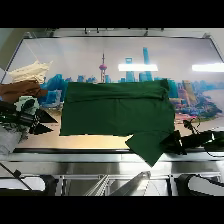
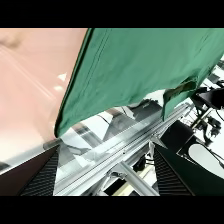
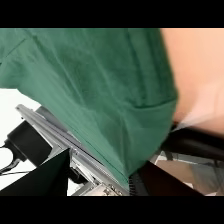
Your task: Fold the shirts.
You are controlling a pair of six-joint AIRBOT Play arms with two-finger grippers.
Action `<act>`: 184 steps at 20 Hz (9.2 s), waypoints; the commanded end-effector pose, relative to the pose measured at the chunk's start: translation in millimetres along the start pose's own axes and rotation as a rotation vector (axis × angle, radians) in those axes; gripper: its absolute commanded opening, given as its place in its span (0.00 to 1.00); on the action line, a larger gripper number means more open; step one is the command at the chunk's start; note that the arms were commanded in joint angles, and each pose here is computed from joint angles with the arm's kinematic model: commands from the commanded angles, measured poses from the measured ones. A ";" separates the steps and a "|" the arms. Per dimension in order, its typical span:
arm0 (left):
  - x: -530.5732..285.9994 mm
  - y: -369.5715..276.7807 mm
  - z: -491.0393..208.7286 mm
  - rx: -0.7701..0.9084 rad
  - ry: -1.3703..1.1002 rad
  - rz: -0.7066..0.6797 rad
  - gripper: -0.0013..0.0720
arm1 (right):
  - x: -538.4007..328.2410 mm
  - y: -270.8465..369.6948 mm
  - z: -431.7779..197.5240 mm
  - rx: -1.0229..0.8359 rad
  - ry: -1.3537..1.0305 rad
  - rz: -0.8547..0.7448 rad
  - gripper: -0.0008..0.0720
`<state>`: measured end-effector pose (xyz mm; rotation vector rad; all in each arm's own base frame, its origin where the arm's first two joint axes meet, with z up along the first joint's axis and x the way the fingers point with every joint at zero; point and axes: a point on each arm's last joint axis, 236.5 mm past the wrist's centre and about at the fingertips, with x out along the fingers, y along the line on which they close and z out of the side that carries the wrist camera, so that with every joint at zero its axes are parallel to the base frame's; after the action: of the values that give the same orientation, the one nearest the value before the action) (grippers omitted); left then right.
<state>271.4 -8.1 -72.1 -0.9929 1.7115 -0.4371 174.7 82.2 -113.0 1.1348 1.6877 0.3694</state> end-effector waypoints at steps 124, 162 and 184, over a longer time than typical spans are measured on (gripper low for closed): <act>2.6 -180.4 -123.4 0.713 -0.180 0.127 0.04 | 13.5 289.3 131.2 -0.672 -0.236 -0.402 0.69; 3.4 -179.6 -127.2 0.713 -0.164 0.125 0.04 | -380.8 -57.4 121.3 0.311 -0.851 -0.842 0.04; -21.1 -233.3 -131.0 0.857 -0.274 0.046 0.04 | -352.1 -65.6 48.7 0.513 -0.865 -0.386 0.39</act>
<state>243.6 -150.5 130.0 -0.4173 1.1877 -0.8326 134.6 -294.0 -15.4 0.9604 1.3009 -0.9582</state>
